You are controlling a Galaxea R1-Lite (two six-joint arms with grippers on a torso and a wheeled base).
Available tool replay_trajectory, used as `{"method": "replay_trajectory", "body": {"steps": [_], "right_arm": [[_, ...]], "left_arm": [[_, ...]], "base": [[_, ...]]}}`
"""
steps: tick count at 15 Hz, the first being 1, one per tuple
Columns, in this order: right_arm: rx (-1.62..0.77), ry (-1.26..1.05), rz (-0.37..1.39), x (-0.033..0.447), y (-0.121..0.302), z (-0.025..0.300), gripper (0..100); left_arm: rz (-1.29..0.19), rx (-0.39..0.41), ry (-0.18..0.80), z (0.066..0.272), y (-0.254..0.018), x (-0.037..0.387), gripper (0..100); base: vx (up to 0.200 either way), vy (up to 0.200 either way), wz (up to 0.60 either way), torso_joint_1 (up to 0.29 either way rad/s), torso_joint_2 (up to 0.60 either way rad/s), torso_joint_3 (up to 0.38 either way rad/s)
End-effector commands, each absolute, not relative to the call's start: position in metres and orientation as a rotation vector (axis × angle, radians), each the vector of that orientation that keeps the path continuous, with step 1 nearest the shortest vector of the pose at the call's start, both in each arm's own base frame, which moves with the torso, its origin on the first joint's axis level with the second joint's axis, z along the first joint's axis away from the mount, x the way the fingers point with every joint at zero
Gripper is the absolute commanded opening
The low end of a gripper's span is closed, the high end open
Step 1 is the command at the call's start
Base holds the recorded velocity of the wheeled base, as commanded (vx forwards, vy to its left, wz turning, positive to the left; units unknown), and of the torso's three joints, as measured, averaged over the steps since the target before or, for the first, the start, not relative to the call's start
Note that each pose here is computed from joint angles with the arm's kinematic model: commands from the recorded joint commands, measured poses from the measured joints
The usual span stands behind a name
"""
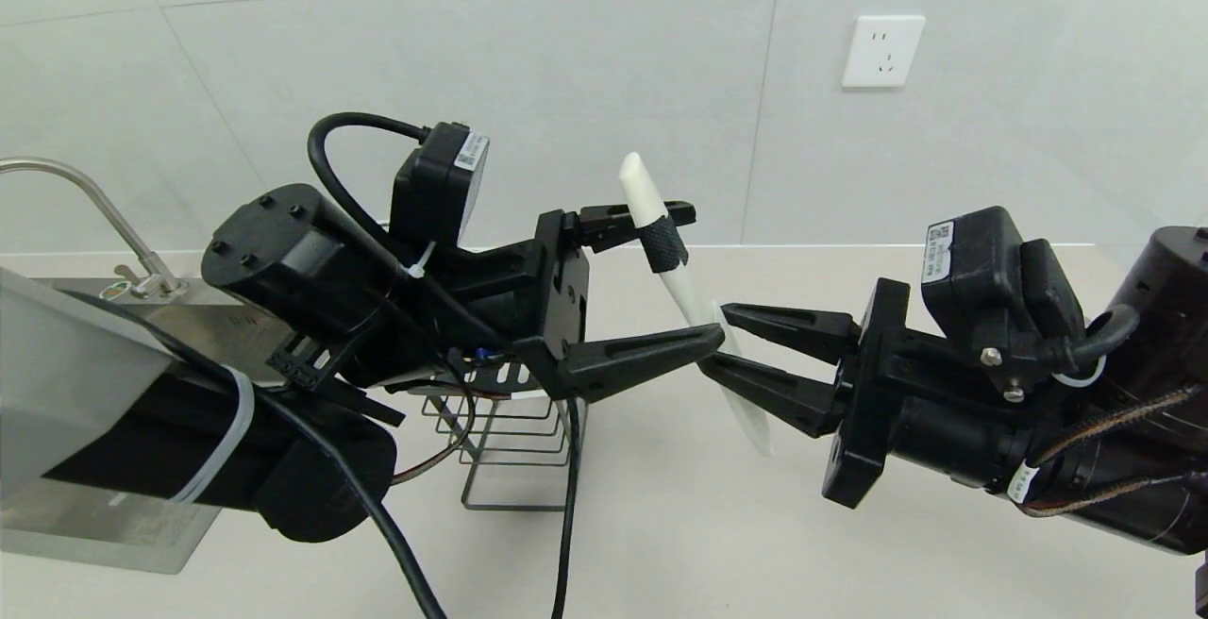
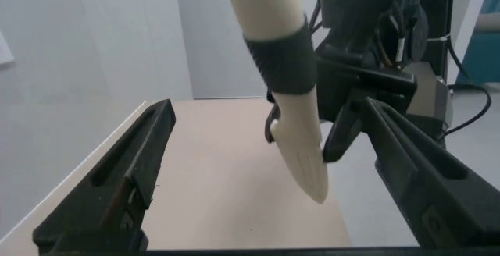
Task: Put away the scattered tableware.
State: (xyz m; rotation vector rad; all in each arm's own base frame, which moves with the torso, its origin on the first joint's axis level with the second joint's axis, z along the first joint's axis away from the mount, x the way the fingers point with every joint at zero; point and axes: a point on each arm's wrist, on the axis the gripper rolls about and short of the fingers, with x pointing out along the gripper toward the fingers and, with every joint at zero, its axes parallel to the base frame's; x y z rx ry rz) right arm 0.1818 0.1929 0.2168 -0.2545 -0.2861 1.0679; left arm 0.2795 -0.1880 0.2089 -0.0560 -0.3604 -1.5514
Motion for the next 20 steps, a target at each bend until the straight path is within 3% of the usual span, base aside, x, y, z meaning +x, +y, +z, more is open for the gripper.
{"method": "replay_trajectory", "body": {"steps": [1,9,10,17,18,20], "right_arm": [[-0.254,-0.290,1.068,0.181,0.193,0.218,0],[-0.259,-0.272,1.070,0.180,0.191,0.213,0],[-0.259,-0.269,1.069,0.179,0.191,0.212,0],[-0.250,-0.312,1.054,0.182,0.193,0.224,0],[-0.250,-0.317,1.052,0.182,0.193,0.225,100],[-0.258,-0.286,1.050,0.181,0.191,0.217,100]], "left_arm": [[-1.551,-0.064,-0.371,0.214,-0.188,0.277,100],[-1.598,-0.074,-0.375,0.216,-0.200,0.265,100],[-1.600,-0.074,-0.375,0.216,-0.201,0.265,0],[-1.597,-0.075,-0.370,0.215,-0.200,0.266,0],[-1.597,-0.076,-0.372,0.216,-0.200,0.266,0],[-1.580,-0.081,-0.379,0.217,-0.199,0.266,0]], "base": [[0.000,0.000,0.00,0.000,0.00,0.000],[0.000,0.000,0.00,0.000,0.00,0.000],[0.000,0.000,0.00,0.000,0.00,0.000],[0.000,0.000,0.00,0.000,0.00,0.000],[0.000,0.000,0.00,0.000,0.00,0.000],[0.000,0.000,0.00,0.000,0.00,0.000]]}}
